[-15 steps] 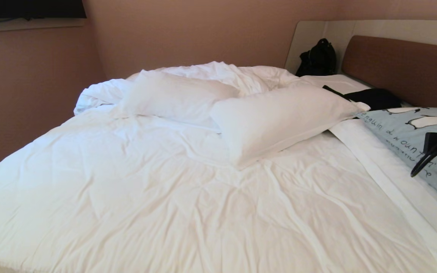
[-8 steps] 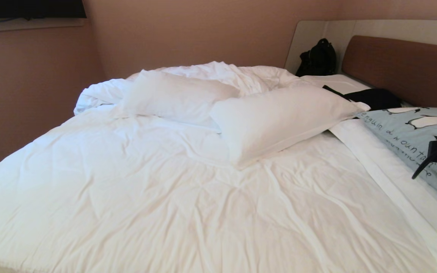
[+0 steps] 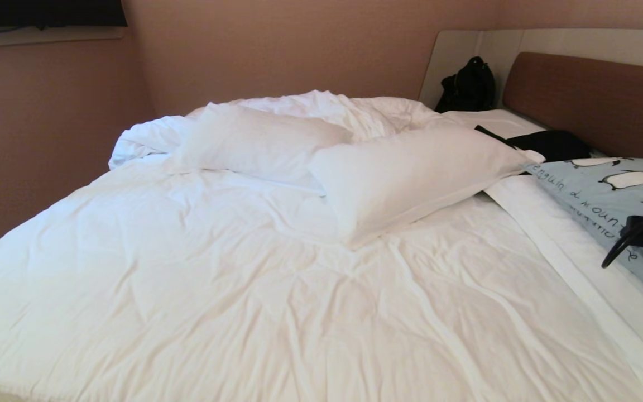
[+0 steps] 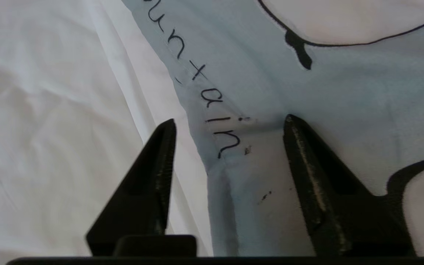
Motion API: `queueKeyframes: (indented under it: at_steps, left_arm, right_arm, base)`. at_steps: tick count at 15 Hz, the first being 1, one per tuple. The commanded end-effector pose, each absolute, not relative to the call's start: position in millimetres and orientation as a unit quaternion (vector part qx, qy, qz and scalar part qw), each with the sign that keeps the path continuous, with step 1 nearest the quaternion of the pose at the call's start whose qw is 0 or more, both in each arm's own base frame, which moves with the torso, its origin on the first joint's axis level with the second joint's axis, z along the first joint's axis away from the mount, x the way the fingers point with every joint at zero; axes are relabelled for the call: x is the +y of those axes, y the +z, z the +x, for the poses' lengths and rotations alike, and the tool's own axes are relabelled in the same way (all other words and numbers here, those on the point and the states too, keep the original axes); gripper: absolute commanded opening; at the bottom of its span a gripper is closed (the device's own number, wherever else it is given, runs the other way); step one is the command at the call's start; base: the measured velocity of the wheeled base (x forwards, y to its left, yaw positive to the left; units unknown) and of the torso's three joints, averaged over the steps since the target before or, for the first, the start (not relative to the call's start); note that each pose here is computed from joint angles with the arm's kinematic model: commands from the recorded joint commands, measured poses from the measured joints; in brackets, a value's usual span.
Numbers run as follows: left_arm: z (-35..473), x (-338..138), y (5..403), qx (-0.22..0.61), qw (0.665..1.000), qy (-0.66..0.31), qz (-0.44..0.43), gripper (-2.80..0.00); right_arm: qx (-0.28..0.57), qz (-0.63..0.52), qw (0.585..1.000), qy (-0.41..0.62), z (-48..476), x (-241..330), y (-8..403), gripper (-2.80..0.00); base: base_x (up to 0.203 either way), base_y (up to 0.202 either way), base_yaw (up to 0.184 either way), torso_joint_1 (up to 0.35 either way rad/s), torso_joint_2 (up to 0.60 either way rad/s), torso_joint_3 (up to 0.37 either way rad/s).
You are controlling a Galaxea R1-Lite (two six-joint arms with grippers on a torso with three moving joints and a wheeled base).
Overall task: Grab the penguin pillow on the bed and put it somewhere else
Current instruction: Pick up the pillow
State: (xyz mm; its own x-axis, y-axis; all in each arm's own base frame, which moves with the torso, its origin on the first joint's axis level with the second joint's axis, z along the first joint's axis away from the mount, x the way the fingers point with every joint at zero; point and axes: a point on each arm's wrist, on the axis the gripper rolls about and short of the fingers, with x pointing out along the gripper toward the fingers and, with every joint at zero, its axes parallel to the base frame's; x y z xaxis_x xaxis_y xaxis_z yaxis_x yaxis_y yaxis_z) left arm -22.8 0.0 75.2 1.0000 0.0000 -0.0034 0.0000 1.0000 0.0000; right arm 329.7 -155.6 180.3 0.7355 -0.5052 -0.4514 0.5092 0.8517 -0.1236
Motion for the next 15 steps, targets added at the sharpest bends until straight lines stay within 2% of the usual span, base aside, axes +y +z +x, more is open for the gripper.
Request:
queueKeyframes:
  at_steps: [1,8,15]
  left_arm:
    - [-23,0,75,0.002,1.000,0.000,0.000,-2.80]
    - [-23,0,75,0.002,1.000,0.000,0.000,-2.80]
    - [-23,0,75,0.002,1.000,0.000,0.000,-2.80]
  right_arm:
    - [0.233,0.016,0.933,-0.275,333,-160,182,0.00]
    - [0.232,0.046,0.929,-0.286,330,-186,190,0.00]
    - [0.190,0.040,0.948,-0.254,291,-159,250,0.00]
  base:
    - [0.000,0.000,0.000,0.000,0.00,0.000]
    - [0.000,0.000,0.000,0.000,0.00,0.000]
    - [0.000,0.000,0.000,0.000,0.00,0.000]
